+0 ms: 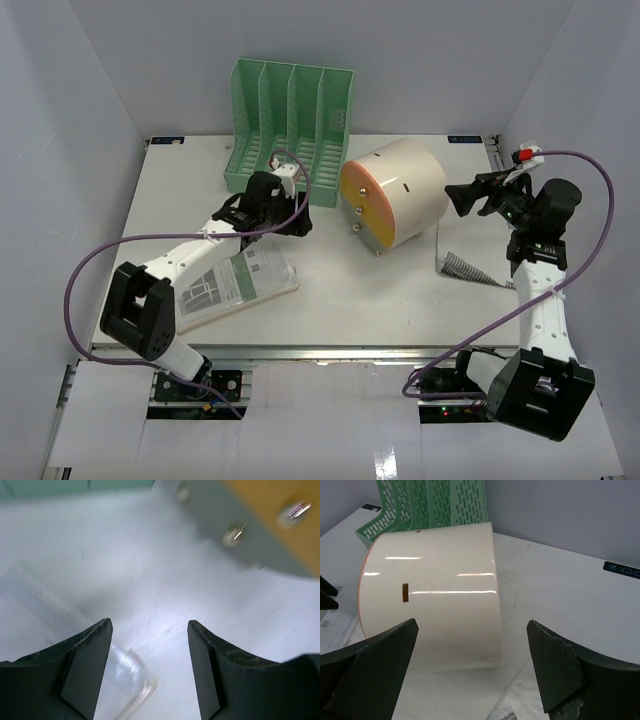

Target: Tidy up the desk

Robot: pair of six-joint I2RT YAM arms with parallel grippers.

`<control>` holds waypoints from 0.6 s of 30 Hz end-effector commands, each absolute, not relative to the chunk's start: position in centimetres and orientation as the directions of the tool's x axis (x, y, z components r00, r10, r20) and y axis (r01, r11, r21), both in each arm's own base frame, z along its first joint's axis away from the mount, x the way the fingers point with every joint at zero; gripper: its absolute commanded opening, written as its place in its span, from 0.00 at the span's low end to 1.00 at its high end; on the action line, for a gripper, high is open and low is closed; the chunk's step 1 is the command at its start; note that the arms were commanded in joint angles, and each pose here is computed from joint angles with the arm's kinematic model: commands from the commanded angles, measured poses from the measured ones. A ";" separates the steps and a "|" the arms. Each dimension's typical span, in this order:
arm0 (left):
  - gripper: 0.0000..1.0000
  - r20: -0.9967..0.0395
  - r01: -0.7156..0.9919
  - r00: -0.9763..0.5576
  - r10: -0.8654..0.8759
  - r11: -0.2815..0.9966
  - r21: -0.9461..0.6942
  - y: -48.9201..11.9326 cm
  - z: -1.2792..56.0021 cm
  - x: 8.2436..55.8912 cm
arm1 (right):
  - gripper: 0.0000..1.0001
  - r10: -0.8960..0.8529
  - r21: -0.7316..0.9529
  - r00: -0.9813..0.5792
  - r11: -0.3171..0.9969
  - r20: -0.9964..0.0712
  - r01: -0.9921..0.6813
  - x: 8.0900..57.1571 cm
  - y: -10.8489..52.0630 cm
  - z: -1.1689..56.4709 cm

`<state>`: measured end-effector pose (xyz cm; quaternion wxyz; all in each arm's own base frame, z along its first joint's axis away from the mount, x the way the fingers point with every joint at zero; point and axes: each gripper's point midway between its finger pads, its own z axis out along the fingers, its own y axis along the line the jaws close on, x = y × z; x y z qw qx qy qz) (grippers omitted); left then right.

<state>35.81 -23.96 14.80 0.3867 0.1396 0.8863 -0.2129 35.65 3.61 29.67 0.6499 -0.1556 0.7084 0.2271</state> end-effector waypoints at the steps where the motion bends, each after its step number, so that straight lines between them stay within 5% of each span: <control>1: 0.72 -0.548 0.300 -0.813 0.199 0.948 -0.102 -18.3 7.4 30.9 | 0.97 -0.020 0.028 -0.079 0.824 -0.997 -0.567 33.2 3.7 28.6; 18: 0.71 -0.390 0.181 -0.907 0.162 0.983 -0.011 -20.1 1.9 31.8 | 0.97 -0.012 0.043 -0.091 0.815 -0.996 -0.578 31.0 4.2 27.3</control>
